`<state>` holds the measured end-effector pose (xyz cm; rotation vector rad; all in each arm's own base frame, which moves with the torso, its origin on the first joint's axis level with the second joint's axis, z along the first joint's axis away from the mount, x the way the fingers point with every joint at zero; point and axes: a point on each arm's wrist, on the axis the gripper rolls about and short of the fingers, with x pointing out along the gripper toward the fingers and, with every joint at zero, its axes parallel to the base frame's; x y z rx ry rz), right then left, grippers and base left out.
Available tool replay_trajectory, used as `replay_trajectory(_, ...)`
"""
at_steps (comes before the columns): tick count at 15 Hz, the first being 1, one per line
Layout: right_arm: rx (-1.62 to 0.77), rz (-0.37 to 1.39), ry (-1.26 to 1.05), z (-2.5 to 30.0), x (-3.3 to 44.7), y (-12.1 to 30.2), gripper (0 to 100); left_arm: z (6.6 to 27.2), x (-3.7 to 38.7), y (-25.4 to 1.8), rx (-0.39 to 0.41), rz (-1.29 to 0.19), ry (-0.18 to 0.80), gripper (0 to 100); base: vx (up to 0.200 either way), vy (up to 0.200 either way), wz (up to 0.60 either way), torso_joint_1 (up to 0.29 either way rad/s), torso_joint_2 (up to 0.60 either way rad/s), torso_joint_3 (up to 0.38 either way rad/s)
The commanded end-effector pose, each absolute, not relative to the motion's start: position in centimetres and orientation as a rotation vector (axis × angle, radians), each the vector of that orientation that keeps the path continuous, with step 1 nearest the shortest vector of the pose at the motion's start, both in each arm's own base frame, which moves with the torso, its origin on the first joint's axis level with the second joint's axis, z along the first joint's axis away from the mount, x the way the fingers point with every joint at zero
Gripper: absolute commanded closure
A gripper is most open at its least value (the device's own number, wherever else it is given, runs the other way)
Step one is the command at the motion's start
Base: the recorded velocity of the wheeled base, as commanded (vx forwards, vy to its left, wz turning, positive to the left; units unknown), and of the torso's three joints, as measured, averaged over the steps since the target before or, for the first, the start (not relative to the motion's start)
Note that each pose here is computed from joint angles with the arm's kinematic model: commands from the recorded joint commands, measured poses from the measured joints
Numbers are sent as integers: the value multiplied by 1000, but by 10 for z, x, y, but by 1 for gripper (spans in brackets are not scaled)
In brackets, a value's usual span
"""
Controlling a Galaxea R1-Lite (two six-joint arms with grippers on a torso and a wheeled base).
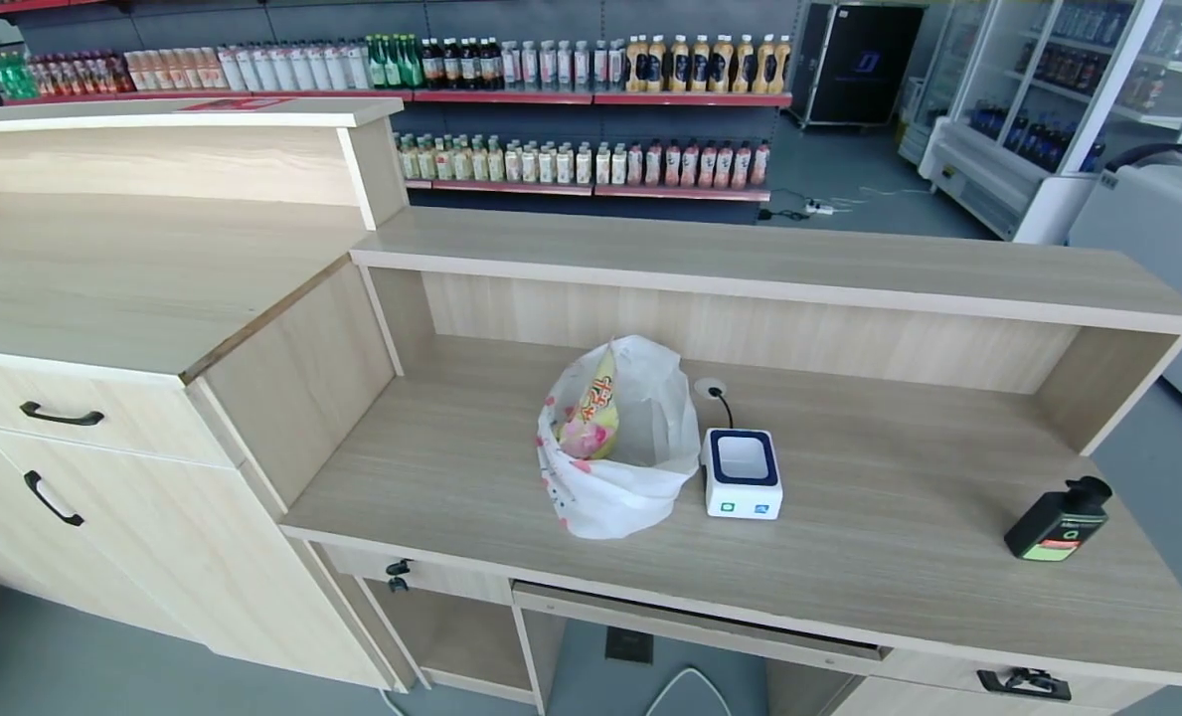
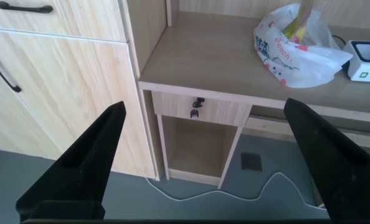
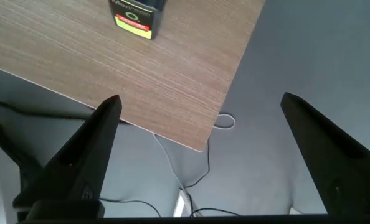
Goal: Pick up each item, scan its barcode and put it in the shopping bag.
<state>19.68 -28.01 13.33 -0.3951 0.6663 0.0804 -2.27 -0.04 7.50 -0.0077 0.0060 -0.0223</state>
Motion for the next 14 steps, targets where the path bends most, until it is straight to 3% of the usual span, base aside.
replay_trajectory(1,-366,120,681,115,202,-288,0,75,-23,0,-8,-23,6,0,0,0,0,0,0,0)
replay_trajectory(14,-424,216,634,70,229,-328,0,75,-23,0,-8,-23,6,0,0,0,0,0,0,0)
